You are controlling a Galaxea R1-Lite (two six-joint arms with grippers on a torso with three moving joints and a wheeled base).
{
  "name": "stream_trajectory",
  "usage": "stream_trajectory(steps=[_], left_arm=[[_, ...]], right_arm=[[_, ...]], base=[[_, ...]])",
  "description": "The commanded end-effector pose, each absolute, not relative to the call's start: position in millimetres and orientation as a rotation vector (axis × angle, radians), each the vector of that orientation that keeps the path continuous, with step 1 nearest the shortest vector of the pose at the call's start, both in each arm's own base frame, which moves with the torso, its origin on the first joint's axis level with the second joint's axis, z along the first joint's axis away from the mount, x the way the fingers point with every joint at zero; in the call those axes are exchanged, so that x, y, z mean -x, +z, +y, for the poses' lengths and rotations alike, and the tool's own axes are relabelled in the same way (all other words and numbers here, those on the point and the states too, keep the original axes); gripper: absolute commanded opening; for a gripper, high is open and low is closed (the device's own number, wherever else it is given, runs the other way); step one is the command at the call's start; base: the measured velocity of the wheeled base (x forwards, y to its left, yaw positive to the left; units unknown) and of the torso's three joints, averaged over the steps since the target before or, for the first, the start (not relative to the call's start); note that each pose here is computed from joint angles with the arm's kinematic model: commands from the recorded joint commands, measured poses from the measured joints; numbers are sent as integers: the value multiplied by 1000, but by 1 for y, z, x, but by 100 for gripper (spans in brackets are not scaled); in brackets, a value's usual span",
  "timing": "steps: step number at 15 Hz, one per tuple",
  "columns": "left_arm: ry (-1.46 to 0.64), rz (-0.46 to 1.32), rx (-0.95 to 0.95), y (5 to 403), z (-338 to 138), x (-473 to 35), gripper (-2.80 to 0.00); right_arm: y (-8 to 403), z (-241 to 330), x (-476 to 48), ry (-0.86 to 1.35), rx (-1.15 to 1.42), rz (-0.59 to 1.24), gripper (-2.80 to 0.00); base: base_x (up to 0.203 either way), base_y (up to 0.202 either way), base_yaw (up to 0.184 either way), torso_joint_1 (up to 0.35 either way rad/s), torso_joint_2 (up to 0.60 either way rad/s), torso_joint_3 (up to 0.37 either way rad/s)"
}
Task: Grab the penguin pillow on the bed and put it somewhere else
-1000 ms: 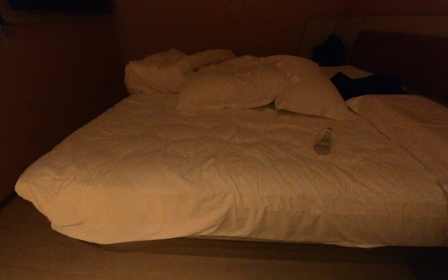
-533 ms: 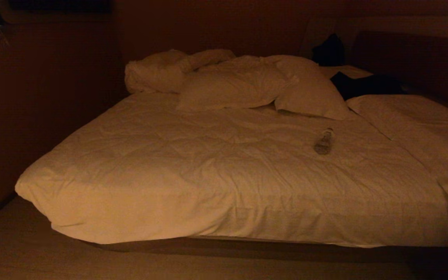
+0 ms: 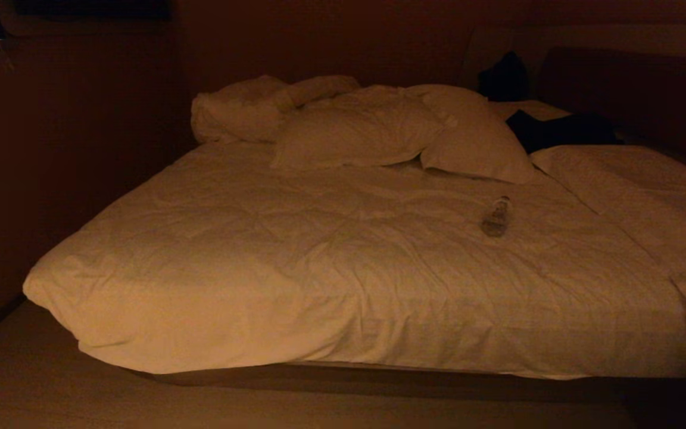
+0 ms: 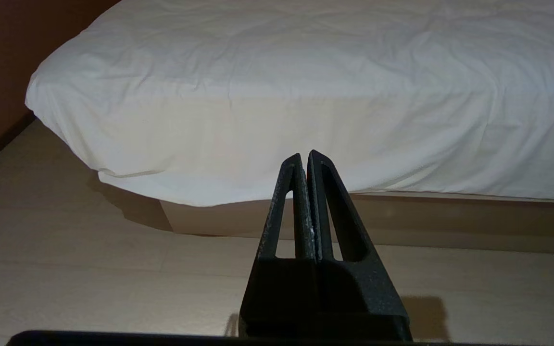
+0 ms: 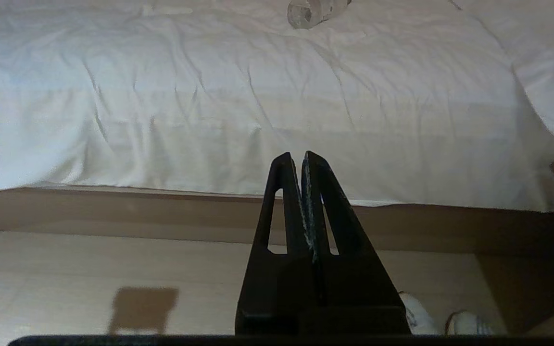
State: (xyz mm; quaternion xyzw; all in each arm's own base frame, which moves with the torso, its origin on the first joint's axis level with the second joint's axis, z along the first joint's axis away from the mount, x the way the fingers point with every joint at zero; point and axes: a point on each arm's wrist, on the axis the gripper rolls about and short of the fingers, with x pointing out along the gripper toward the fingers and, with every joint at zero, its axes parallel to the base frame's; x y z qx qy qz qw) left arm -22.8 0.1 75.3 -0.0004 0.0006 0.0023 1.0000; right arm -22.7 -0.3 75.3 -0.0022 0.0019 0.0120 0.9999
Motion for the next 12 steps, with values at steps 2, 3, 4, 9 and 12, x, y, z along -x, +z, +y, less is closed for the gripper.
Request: stream_trajectory(steps=[2,3,4,9,12], left_arm=[[5,1,1,75,0,23,-280],[6,1,1,75,0,23,-280],[5,2,1,75,0,23,-280],[5,0,1,75,0,23,-280],[6,1,1,75,0,23,-280]], right_arm=[[75,0,23,25,3,5,-280],[75,0,23,25,2,5,-280],[75,0,23,25,2,5,-280],[75,0,22,25,0,6,-280],[75,0,22,25,0,6,-280]], base=[[0,0,0,0,0,0],[0,0,0,0,0,0],[0,0,0,0,0,0],[0,0,0,0,0,0],[0,0,0,0,0,0]])
